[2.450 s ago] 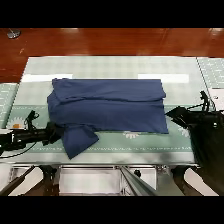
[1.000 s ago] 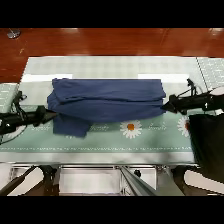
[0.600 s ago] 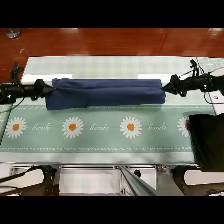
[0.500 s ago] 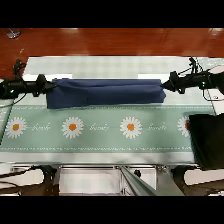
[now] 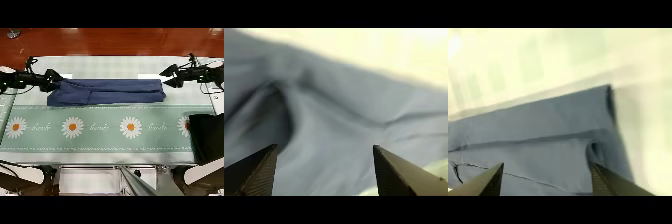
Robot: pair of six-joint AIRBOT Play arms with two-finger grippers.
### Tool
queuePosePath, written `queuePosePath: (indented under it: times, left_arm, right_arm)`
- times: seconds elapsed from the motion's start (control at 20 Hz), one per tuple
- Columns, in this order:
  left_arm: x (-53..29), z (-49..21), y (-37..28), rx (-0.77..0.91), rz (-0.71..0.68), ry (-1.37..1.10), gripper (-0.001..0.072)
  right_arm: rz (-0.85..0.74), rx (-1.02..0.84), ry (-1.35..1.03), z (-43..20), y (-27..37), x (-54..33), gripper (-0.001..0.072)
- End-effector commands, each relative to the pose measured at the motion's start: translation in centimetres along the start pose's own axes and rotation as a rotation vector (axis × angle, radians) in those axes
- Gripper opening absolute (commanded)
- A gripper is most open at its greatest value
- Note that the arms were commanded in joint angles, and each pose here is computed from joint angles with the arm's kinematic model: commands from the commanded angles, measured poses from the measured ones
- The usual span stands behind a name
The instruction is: Fold the shirts.
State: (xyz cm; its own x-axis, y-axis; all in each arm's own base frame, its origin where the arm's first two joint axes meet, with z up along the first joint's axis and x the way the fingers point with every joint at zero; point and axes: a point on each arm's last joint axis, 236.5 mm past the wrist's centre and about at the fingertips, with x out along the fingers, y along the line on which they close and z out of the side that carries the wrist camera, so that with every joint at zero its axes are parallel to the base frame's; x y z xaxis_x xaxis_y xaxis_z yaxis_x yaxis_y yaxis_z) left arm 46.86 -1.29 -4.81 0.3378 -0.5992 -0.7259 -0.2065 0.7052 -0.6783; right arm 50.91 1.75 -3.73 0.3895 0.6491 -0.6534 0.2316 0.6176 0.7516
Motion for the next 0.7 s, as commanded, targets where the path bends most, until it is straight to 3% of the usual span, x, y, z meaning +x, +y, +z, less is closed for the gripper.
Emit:
queuePosePath:
  times: [0.0, 0.15, 0.4, 0.65]
  left_arm:
    - [-5.7, -5.1, 6.1, -0.077, 0.199, 0.249, 0.0703]
    - [-8.4, -4.6, 5.3, -0.094, 0.134, 0.113, 0.0703]
    - [-8.4, -5.1, -0.8, 0.039, 0.043, -0.174, 0.0703]
    - [-5.1, -11.3, -8.1, 0.202, -0.040, -0.109, 0.0703]
  right_arm:
    - [-0.058, 0.023, 0.051, -0.2, -3.7, -3.6, 0.0627]
    - [-0.339, 0.092, 0.171, -3.5, -10.2, -4.7, 0.0627]
    - [-0.214, -0.001, 0.273, -6.0, -5.6, 0.7, 0.0627]
    - [-0.178, -0.076, 0.341, -8.3, -2.4, 4.8, 0.0603]
